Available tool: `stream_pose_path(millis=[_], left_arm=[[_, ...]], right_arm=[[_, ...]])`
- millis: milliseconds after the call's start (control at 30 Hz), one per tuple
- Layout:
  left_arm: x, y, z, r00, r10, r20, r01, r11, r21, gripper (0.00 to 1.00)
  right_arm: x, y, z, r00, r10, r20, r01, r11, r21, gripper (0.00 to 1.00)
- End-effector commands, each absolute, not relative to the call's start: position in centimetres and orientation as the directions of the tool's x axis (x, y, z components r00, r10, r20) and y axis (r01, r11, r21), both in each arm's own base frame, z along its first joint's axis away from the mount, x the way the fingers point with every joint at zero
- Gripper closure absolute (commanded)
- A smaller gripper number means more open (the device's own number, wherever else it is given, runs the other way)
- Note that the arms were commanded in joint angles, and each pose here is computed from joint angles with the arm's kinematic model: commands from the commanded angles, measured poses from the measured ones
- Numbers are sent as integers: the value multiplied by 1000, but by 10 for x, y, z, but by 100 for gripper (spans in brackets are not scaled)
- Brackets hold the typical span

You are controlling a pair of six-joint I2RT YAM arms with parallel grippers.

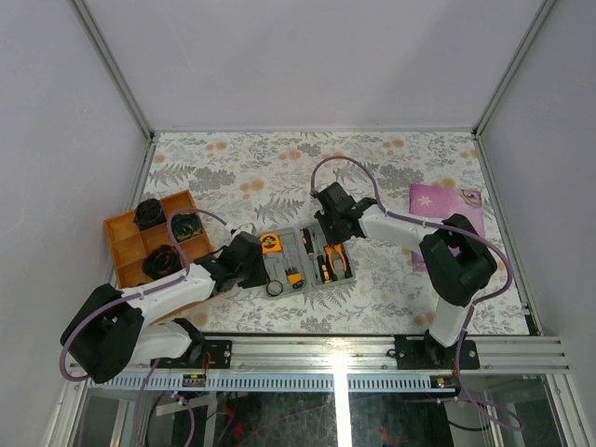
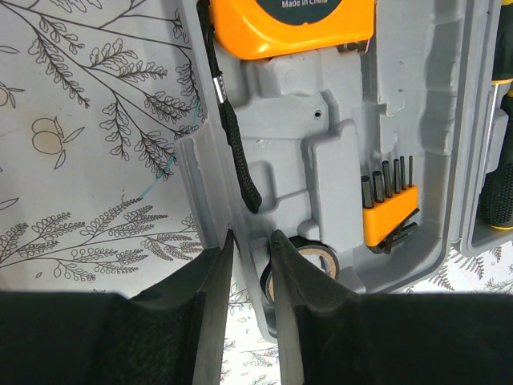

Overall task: Sort the tools into containers
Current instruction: Place the pliers in the storage box.

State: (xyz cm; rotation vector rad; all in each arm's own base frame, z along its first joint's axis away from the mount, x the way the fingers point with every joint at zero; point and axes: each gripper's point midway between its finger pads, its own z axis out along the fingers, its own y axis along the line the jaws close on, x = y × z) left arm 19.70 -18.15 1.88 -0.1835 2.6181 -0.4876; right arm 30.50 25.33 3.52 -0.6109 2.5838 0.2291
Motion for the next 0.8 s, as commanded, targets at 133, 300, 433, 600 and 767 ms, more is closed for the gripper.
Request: stream_pose_path(millis=[133, 300, 433, 600, 767], left_arm=[[201, -184, 17, -880, -196, -432, -23, 928, -373, 77], [200, -184, 17, -880, -195, -433, -22, 928, -373, 77], [201, -183, 17, -880, -195, -434, -23, 928, -371, 77], [201, -184, 18, -879, -196, -434, -22, 928, -373, 77], [201, -184, 18, -880, -195, -432, -22, 927, -374, 77]], right_arm=[[310, 251, 32, -805, -388, -449, -453, 890, 42, 78], [301, 245, 21, -833, -398, -385, -446, 894, 39, 90], [290, 242, 8, -853, -416, -316, -452, 891, 46, 94], [274, 235, -14, -871, -435, -227, -457, 888, 54, 94], [258, 228, -38, -887, -439, -142, -450, 891, 60, 91]])
